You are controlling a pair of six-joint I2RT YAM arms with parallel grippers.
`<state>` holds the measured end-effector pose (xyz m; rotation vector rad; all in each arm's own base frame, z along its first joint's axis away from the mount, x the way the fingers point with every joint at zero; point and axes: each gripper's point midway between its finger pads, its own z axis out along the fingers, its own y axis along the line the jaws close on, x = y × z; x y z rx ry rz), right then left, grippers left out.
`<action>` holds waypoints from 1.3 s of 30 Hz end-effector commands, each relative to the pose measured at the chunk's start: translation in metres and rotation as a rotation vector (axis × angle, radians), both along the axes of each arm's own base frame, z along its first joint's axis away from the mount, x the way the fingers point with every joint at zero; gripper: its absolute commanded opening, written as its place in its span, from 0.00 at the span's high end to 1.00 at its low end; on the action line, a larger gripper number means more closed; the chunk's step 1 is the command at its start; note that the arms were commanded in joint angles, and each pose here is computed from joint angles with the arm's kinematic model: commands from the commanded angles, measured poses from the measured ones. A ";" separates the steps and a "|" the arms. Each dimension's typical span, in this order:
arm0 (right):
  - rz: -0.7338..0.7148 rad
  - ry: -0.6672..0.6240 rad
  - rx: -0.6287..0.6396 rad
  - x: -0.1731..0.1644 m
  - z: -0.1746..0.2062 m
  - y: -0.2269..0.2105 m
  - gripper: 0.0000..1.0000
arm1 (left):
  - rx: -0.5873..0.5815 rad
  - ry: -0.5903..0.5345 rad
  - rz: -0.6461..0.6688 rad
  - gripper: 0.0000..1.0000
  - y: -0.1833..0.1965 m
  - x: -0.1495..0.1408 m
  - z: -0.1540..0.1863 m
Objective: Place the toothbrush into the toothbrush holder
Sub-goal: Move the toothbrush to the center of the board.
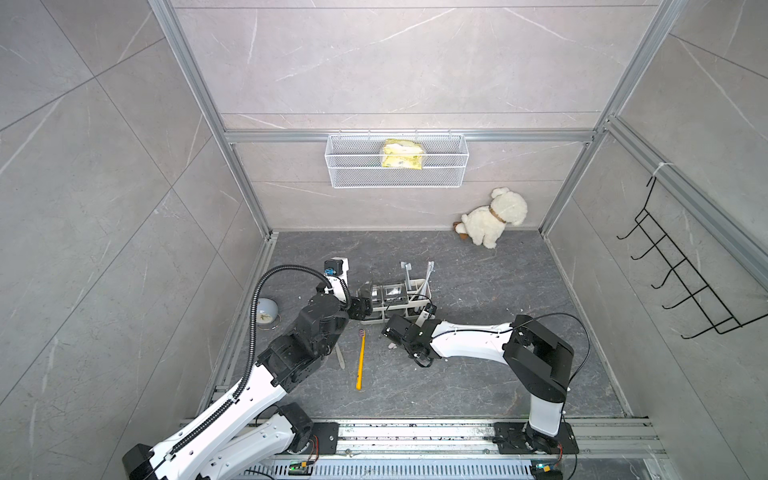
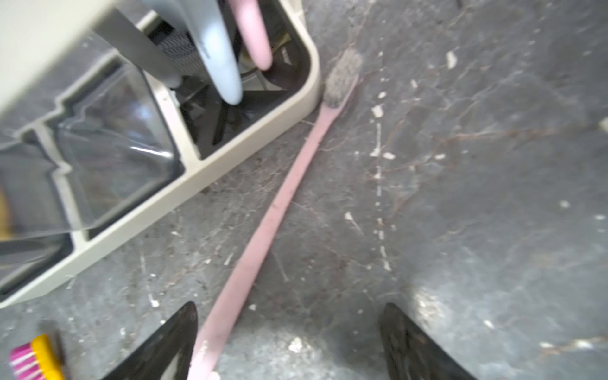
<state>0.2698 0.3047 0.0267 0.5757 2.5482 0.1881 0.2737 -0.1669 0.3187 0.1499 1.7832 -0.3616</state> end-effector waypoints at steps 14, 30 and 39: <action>-0.009 0.169 -0.262 -0.025 -0.049 -0.035 0.16 | -0.051 -0.019 -0.012 0.20 0.006 -0.008 0.013; 0.137 0.104 -0.190 -0.078 -0.048 -0.120 0.67 | -0.123 0.071 -0.031 0.20 -0.007 -0.005 -0.004; 0.305 0.083 -0.077 -0.092 -0.035 -0.116 0.61 | -0.189 0.172 -0.064 0.21 -0.043 0.009 -0.030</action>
